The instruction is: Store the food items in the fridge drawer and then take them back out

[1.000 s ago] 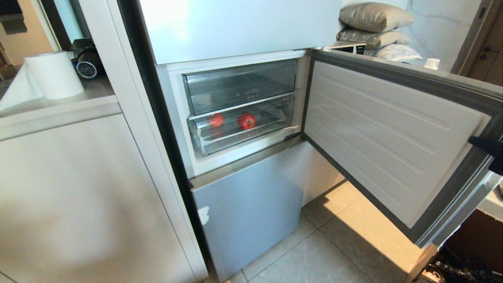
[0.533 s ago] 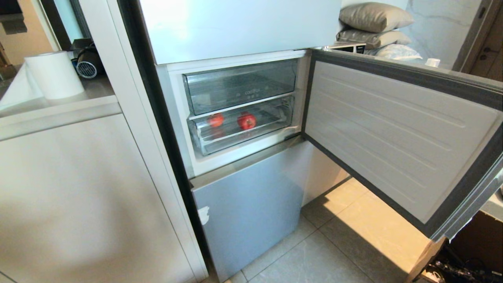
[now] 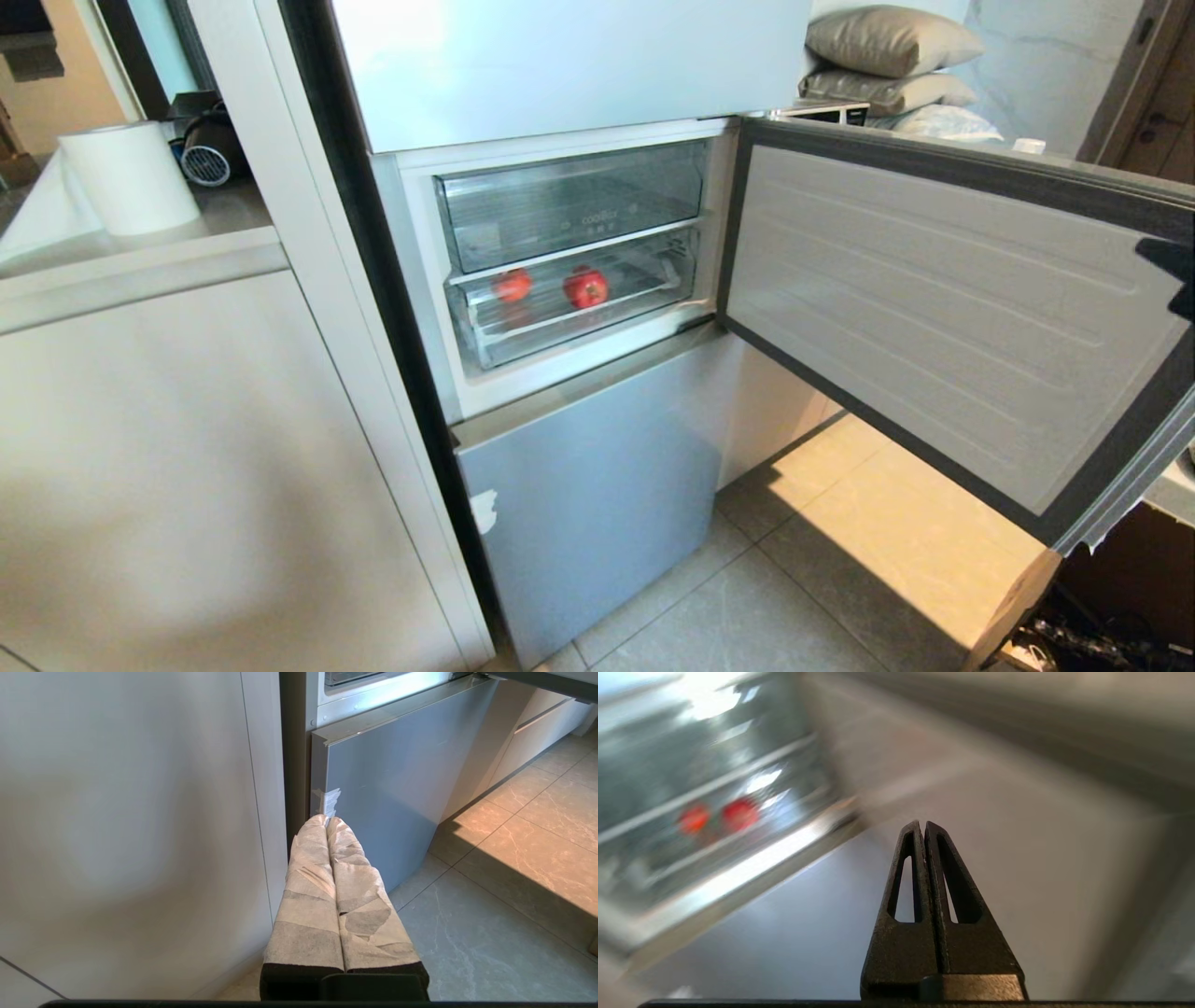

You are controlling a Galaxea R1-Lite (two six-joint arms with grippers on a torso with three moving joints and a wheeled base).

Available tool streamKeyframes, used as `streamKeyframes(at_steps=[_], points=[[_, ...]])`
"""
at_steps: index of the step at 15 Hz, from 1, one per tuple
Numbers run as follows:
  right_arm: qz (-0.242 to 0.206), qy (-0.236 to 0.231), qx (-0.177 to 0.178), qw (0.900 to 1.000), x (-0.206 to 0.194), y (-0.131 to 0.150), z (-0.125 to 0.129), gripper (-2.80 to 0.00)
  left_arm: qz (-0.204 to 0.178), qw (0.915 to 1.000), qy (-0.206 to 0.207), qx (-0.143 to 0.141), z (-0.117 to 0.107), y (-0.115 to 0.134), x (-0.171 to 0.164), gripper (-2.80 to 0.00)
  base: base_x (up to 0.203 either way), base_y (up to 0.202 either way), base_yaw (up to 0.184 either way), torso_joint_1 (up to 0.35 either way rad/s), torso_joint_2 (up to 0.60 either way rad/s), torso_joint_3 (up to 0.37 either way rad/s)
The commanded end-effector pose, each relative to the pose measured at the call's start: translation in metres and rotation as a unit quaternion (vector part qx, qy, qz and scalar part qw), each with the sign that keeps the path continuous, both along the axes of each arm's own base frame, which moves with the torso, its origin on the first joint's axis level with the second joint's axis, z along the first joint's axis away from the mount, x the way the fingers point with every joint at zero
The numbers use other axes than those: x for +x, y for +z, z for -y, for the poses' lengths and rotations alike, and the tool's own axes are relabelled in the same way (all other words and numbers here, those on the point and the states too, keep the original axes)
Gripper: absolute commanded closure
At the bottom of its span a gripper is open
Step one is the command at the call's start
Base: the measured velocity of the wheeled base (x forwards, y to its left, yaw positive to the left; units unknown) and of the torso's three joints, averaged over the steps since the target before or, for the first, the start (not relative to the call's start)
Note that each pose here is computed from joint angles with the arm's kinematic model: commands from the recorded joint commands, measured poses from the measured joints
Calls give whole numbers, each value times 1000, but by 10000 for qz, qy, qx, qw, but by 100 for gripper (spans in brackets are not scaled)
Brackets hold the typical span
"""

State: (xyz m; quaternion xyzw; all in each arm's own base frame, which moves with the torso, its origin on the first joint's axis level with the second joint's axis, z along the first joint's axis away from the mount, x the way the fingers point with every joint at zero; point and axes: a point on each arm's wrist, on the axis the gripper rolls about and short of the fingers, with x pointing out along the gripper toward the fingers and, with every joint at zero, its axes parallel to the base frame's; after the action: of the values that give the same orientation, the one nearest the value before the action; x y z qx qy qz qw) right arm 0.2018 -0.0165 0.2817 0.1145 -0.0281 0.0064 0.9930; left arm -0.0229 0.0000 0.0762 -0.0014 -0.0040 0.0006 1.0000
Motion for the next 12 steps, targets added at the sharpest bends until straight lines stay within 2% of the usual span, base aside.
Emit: streamKeyframes(at_steps=[1,2,4,9,12], points=[[-395,190,48,9990,13,-20,-6,0,-10,10000,1,-2,0,0,0,0,0,0,0,0,0,0],[-526,221,53,9984,4,-33,-8,0,-10,10000,1,-2,0,0,0,0,0,0,0,0,0,0],[-454,296,-24,9985,-26,-48,-11,0,-10,10000,1,-2,0,0,0,0,0,0,0,0,0,0],[-694,338,-565,9954,-126,-129,-16,0,-10,10000,1,-2,0,0,0,0,0,0,0,0,0,0],[-757,335,-742,9938,-171,-159,-18,0,-10,10000,1,-2,0,0,0,0,0,0,0,0,0,0]])
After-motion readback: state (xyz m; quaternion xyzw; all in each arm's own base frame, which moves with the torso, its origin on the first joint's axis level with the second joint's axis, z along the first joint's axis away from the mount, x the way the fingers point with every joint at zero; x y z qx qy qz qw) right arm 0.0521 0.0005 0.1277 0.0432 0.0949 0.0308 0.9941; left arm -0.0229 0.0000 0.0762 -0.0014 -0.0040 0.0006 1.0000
